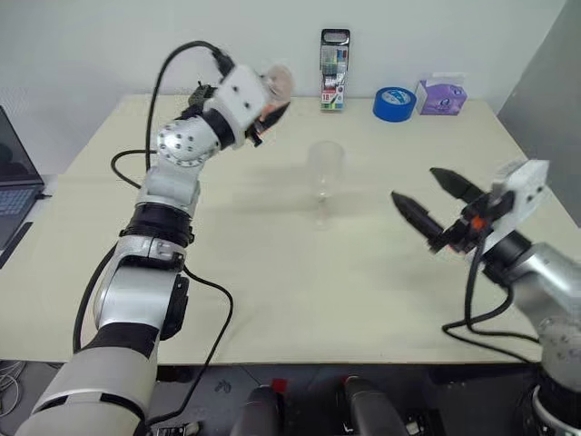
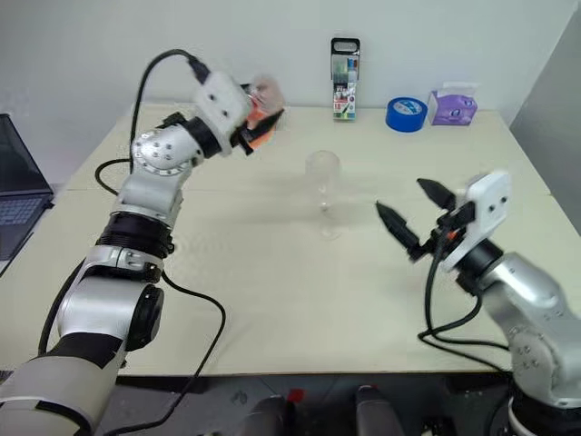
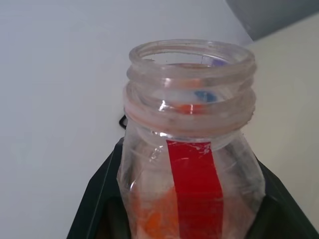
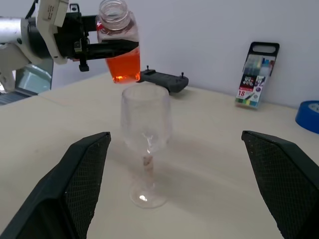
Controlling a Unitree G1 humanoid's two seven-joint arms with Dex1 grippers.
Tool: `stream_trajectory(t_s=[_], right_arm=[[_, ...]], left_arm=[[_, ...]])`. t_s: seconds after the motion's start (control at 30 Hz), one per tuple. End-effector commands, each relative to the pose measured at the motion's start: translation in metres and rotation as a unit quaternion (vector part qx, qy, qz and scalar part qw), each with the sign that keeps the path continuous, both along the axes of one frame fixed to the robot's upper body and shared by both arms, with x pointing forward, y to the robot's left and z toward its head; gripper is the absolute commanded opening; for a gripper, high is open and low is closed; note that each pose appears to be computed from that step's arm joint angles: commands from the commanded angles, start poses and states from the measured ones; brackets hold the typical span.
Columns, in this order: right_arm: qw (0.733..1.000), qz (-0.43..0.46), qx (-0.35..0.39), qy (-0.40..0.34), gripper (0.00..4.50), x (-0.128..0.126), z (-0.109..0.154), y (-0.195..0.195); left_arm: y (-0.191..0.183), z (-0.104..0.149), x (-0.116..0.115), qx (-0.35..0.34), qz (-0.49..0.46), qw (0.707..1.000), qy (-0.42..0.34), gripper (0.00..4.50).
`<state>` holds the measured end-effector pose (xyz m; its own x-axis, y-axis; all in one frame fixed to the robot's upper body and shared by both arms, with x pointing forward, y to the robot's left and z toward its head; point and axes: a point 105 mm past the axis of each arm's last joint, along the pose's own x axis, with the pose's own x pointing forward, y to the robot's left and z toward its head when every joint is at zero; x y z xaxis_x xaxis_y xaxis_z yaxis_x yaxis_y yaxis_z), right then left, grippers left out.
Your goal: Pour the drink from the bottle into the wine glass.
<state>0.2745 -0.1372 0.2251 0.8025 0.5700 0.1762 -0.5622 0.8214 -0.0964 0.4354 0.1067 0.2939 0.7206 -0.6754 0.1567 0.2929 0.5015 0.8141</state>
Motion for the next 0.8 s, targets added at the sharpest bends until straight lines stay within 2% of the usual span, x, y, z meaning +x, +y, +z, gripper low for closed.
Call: stream_trajectory(t_s=[0.03, 0.2, 0.47, 0.8], right_arm=[[0.999, -0.001, -0.027, -0.037, 4.5, -0.008, 0.001, 0.012], [0.999, -0.017, -0.022, -0.037, 4.5, -0.004, -0.008, 0.016], [0.999, -0.025, -0.011, -0.044, 4.5, -0.001, -0.007, 0.019], [0.998, -0.034, -0.015, -0.046, 4.5, 0.0, -0.008, 0.018]], left_arm=[[-0.009, 0.025, -0.005, 0.027, -0.008, 0.997, -0.069, 1.82], [-0.014, 0.021, -0.001, 0.095, 0.006, 0.988, -0.118, 1.82], [-0.024, 0.013, 0.0, 0.134, 0.001, 0.981, -0.141, 1.82], [-0.04, 0.02, 0.0, 0.182, 0.004, 0.964, -0.196, 1.82]])
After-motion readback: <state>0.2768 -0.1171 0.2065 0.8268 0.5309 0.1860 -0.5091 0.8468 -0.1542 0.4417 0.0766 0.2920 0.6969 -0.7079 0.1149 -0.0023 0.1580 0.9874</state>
